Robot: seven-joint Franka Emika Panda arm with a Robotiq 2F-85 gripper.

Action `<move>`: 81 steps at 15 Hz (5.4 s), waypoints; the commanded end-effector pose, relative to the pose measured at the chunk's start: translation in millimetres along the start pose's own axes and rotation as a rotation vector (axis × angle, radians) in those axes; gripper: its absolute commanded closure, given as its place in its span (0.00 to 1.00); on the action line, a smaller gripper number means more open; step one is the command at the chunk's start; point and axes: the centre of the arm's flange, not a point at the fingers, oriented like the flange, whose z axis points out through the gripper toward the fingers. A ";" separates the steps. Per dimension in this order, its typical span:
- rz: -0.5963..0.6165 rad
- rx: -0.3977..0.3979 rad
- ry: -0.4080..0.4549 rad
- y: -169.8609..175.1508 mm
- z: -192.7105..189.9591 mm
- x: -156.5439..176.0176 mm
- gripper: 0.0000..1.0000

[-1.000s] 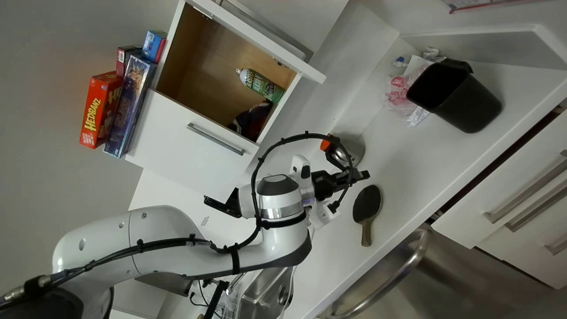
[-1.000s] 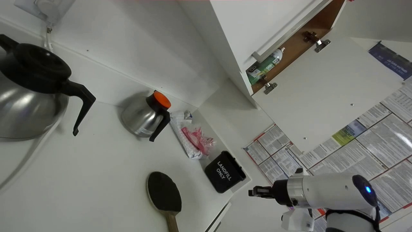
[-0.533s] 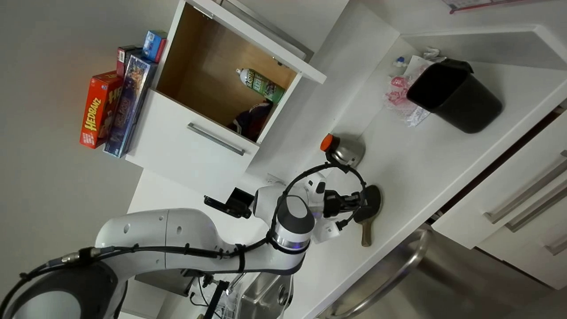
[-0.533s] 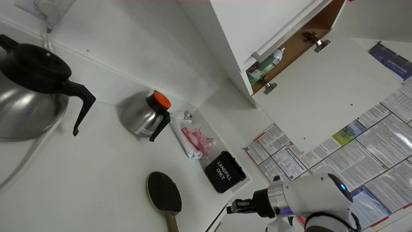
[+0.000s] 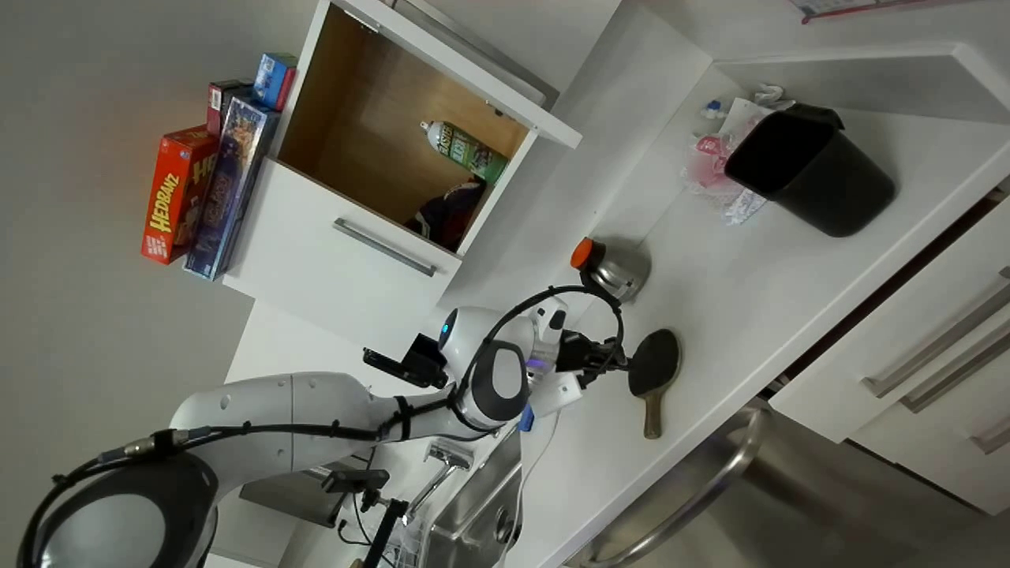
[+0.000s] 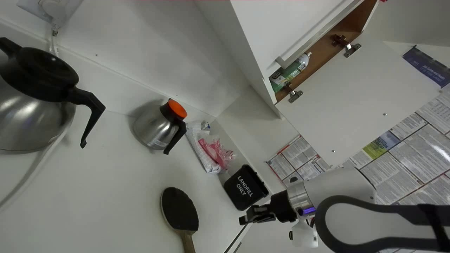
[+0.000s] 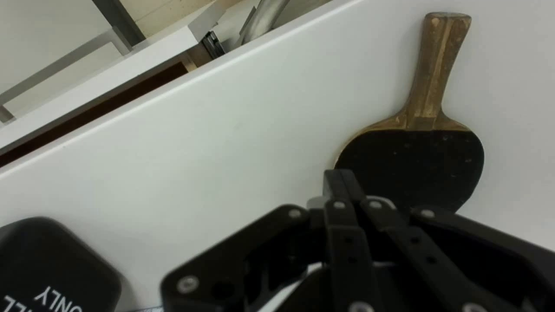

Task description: Remove the white object from the bottom shelf of the overhead cabinet, put it in the open drawer, close the drawer, and then close the cabinet door

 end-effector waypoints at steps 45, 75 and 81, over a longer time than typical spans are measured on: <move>0.754 0.031 0.737 204.4 -239.3 -113.9 1.00; 1.000 0.412 0.796 372.0 -328.1 0.5 1.00; 0.992 0.568 0.741 389.1 -312.5 31.0 1.00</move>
